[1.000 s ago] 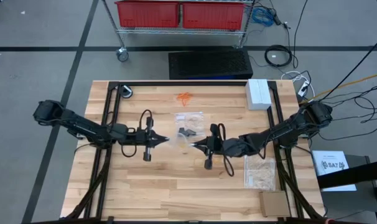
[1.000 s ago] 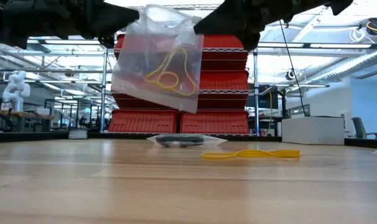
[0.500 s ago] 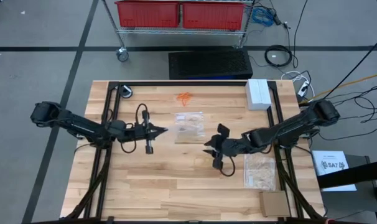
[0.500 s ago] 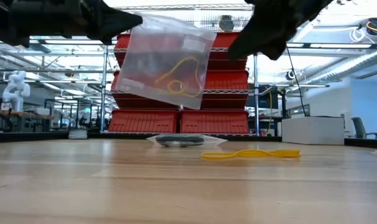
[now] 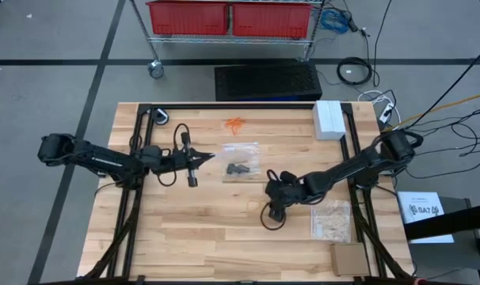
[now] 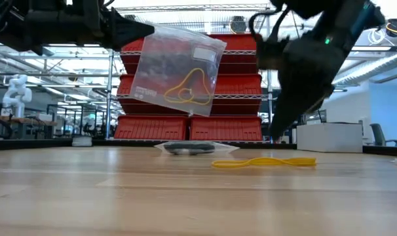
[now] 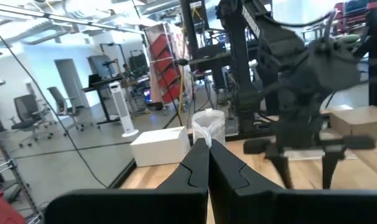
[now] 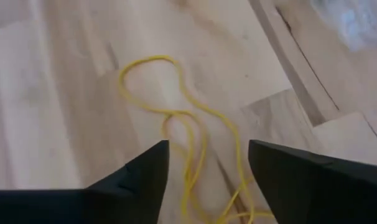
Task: Sort rubber bands
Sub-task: Put the right yellow rubber band on the zip bag
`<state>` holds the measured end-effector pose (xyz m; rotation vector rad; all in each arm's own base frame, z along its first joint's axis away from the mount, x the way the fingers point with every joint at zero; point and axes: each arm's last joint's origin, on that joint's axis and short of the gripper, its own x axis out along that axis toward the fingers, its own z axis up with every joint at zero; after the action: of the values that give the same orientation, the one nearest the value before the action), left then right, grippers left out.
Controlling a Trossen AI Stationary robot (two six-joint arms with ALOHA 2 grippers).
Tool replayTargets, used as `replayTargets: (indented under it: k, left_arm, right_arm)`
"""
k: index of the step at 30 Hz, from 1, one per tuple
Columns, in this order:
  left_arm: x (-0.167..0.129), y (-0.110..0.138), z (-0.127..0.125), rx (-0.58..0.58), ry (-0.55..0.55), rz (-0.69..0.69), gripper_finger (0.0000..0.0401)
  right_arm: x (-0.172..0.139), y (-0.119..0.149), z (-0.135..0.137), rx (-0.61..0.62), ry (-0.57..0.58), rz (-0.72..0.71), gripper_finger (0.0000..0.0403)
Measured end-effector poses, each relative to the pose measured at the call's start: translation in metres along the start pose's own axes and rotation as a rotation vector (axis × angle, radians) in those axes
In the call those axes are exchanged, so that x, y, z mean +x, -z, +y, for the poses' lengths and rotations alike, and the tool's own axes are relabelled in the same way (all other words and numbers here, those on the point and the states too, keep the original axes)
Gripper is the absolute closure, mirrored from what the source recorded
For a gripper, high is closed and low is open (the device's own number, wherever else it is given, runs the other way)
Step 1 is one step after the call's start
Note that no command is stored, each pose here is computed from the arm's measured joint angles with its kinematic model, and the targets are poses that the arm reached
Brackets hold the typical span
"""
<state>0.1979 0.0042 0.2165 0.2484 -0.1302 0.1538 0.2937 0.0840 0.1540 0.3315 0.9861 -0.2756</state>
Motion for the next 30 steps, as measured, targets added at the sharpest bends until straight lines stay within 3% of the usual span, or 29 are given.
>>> replayTargets:
  k: [6, 12, 16, 23, 30]
  left_arm:
    - [0.000, 0.003, 0.001, -0.012, 0.021, 0.023, 0.0401]
    - [0.000, 0.004, 0.000, -0.011, 0.024, 0.034, 0.0401]
    - [0.000, 0.004, 0.000, -0.011, 0.025, 0.038, 0.0401]
    - [0.000, 0.004, 0.000, -0.011, 0.025, 0.038, 0.0401]
    - [0.000, 0.005, 0.000, -0.011, 0.025, 0.039, 0.0401]
  right_arm:
    - [0.023, 0.001, -0.002, 0.018, 0.000, 0.018, 0.0154]
    - [0.030, 0.002, -0.002, 0.000, -0.001, 0.035, 0.0166]
    - [0.030, 0.003, -0.003, -0.013, 0.019, 0.032, 0.0219]
    - [0.030, 0.002, -0.003, -0.054, 0.024, 0.041, 0.0387]
    - [0.012, -0.025, 0.016, -0.122, 0.017, 0.074, 0.0397]
